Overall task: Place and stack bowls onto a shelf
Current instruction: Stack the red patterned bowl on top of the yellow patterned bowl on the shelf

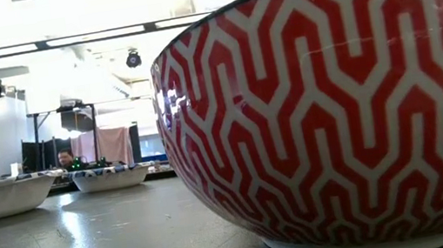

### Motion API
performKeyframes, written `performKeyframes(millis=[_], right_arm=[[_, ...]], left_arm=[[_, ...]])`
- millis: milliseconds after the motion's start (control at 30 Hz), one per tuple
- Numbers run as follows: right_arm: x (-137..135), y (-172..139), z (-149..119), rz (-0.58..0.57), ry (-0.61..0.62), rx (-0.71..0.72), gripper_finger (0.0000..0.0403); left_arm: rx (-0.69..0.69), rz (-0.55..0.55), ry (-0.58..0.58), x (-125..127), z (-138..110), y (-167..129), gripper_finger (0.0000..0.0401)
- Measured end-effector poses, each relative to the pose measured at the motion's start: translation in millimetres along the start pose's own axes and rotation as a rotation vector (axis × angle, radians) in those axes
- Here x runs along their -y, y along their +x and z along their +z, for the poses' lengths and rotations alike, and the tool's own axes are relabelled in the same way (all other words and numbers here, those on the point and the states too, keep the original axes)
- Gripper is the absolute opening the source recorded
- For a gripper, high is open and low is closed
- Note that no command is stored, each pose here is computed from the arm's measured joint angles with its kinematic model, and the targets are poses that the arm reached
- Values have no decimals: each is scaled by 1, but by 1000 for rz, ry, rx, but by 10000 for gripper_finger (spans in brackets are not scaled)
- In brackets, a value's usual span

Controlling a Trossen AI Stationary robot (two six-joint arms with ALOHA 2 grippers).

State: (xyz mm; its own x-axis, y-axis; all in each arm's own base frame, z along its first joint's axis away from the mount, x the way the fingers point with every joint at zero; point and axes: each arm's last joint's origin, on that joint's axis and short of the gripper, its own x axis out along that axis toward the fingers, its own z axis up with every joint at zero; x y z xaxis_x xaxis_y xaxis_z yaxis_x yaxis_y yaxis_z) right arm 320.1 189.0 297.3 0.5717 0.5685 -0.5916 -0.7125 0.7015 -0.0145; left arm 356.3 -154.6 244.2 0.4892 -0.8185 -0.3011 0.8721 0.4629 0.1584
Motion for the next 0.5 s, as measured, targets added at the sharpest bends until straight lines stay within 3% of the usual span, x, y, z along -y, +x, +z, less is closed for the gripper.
performKeyframes(millis=[333, 500], right_arm=[[2, 4, 1, 35, -78, 36, 111], [3, 4, 0, 54, -91, 33, 77]], left_arm=[[12, -16, 23, 0, 0, 0, 5], [22, 2, 12, -2, 1, 0, 28]])
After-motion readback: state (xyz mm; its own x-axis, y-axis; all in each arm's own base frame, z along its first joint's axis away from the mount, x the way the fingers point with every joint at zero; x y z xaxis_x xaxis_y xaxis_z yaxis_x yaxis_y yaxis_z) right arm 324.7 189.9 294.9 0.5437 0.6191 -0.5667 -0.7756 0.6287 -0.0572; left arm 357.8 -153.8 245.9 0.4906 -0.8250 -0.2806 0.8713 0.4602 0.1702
